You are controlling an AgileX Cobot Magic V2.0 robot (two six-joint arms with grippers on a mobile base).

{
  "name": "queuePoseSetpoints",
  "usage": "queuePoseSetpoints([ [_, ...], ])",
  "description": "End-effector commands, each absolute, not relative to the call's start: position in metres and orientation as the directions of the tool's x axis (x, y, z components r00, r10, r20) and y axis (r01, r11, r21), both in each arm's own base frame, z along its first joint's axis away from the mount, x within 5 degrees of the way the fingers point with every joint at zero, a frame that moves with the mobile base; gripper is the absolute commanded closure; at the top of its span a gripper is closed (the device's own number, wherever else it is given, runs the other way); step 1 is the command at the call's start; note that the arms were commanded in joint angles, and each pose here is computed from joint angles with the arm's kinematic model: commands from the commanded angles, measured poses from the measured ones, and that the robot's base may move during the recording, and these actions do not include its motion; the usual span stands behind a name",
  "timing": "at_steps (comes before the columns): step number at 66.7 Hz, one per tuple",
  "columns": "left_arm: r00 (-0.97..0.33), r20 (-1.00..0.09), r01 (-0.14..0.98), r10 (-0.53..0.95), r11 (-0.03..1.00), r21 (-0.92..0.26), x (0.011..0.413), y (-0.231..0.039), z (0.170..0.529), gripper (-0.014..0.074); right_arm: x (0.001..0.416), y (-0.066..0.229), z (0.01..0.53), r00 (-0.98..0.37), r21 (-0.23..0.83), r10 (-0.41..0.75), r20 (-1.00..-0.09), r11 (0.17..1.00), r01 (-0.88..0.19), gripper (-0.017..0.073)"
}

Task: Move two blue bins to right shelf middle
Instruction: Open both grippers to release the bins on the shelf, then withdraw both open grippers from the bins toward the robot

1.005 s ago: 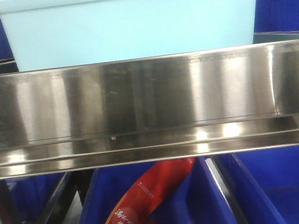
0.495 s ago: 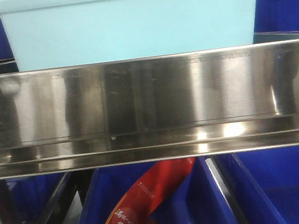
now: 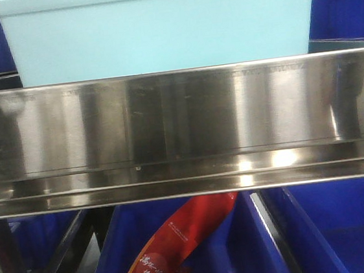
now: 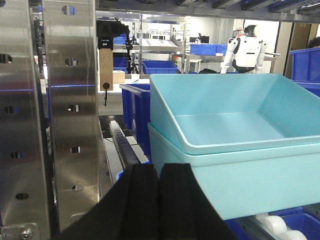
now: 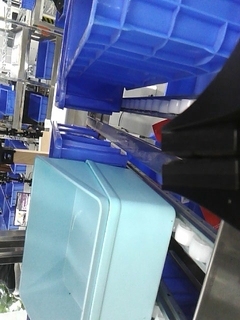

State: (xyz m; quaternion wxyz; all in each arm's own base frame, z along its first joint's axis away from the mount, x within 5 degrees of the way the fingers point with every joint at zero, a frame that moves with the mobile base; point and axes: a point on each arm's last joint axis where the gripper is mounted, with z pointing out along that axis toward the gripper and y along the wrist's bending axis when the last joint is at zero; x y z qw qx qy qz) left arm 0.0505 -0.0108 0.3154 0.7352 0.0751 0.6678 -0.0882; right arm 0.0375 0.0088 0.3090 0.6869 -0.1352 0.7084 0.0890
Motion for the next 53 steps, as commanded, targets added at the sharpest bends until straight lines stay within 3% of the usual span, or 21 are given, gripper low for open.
queuePoseSetpoints([
  [1, 0.110, -0.993, 0.235, -0.040, 0.972, -0.013, 0.050, -0.011, 0.316, 0.0705, 0.037, 0.009, 0.310, 0.009, -0.069, -0.069, -0.998, 0.949, -0.309, 0.0713],
  [19, 0.089, -0.993, 0.243, -0.075, 0.969, -0.051, 0.051, -0.012, 0.312, 0.0705, 0.037, 0.009, 0.310, 0.009, -0.069, -0.069, -0.998, 0.949, -0.309, 0.0713],
  [27, 0.084, -0.996, 0.180, -0.031, 0.984, -0.015, 0.052, -0.009, 0.302, 0.0705, 0.037, 0.009, 0.310, 0.009, -0.069, -0.069, -0.998, 0.949, -0.309, 0.0713],
  [39, 0.091, -0.996, 0.046, -0.006, 0.999, -0.002, 0.051, -0.002, 0.264, 0.0705, 0.037, 0.009, 0.310, 0.009, -0.069, -0.069, -0.998, 0.949, -0.309, 0.0713],
  [53, 0.073, -0.997, -0.030, -0.003, 1.000, -0.005, 0.055, 0.002, 0.220, 0.0705, 0.037, 0.008, 0.310, 0.011, -0.069, -0.069, -0.998, 0.949, -0.309, 0.0713],
])
